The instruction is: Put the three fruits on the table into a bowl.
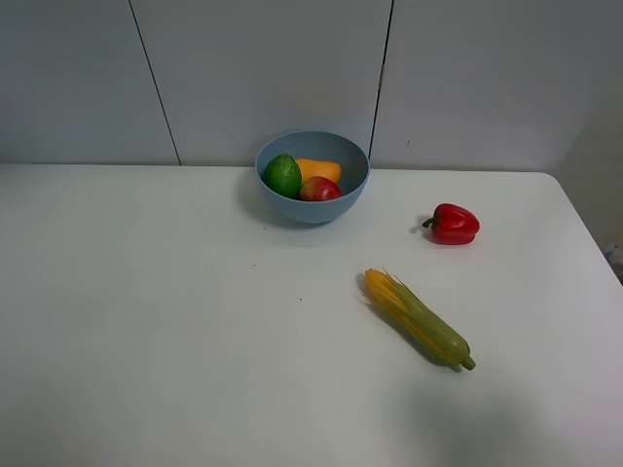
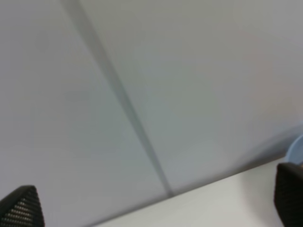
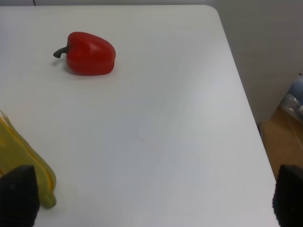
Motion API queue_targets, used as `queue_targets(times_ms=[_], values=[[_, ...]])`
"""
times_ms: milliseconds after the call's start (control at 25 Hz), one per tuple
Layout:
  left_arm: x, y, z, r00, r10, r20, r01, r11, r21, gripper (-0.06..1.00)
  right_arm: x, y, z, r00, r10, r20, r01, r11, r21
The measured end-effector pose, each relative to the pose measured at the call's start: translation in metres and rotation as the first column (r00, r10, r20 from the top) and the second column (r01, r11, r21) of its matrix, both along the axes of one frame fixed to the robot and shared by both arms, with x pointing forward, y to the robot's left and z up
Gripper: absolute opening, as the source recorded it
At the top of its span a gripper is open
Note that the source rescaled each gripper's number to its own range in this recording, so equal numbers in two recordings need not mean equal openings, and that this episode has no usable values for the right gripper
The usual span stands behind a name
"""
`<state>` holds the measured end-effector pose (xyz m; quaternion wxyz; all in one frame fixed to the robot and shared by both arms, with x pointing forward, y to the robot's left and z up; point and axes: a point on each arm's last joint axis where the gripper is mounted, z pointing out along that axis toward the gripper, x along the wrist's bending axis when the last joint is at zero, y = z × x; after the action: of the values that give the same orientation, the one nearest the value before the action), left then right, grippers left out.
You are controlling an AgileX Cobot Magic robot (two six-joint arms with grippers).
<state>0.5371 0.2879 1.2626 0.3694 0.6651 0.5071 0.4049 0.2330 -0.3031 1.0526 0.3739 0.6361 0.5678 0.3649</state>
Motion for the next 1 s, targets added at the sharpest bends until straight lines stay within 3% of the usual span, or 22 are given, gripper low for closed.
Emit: queue_targets(times_ms=[160, 400, 480, 520, 600, 760, 1000], values=[[-0.069, 0.024, -0.024, 0.995, 0.097, 0.018, -0.096, 0.995, -0.027, 0.98, 0.000, 0.000, 0.000, 1.000, 0.000, 0.000, 0.000, 1.000, 0.000], [-0.174, 0.031, -0.112, 0.973, 0.228, 0.023, -0.226, 0.971, -0.080, 0.98, 0.000, 0.000, 0.000, 1.000, 0.000, 0.000, 0.000, 1.000, 0.000], [-0.210, 0.025, -0.138, 0.963, 0.263, 0.052, -0.254, 0.957, -0.138, 0.98, 0.000, 0.000, 0.000, 1.000, 0.000, 0.000, 0.000, 1.000, 0.000], [-0.210, 0.025, -0.138, 0.963, 0.263, 0.052, -0.254, 0.957, -0.138, 0.98, 0.000, 0.000, 0.000, 1.000, 0.000, 0.000, 0.000, 1.000, 0.000], [-0.249, 0.014, -0.169, 0.954, 0.283, 0.094, -0.256, 0.939, -0.231, 0.98, 0.000, 0.000, 0.000, 1.000, 0.000, 0.000, 0.000, 1.000, 0.000], [-0.287, 0.002, -0.184, 0.951, 0.271, 0.152, -0.226, 0.939, -0.258, 0.98, 0.000, 0.000, 0.000, 1.000, 0.000, 0.000, 0.000, 1.000, 0.000], [-0.299, -0.002, -0.193, 0.966, 0.250, 0.071, -0.226, 0.943, -0.245, 0.98, 0.000, 0.000, 0.000, 1.000, 0.000, 0.000, 0.000, 1.000, 0.000]])
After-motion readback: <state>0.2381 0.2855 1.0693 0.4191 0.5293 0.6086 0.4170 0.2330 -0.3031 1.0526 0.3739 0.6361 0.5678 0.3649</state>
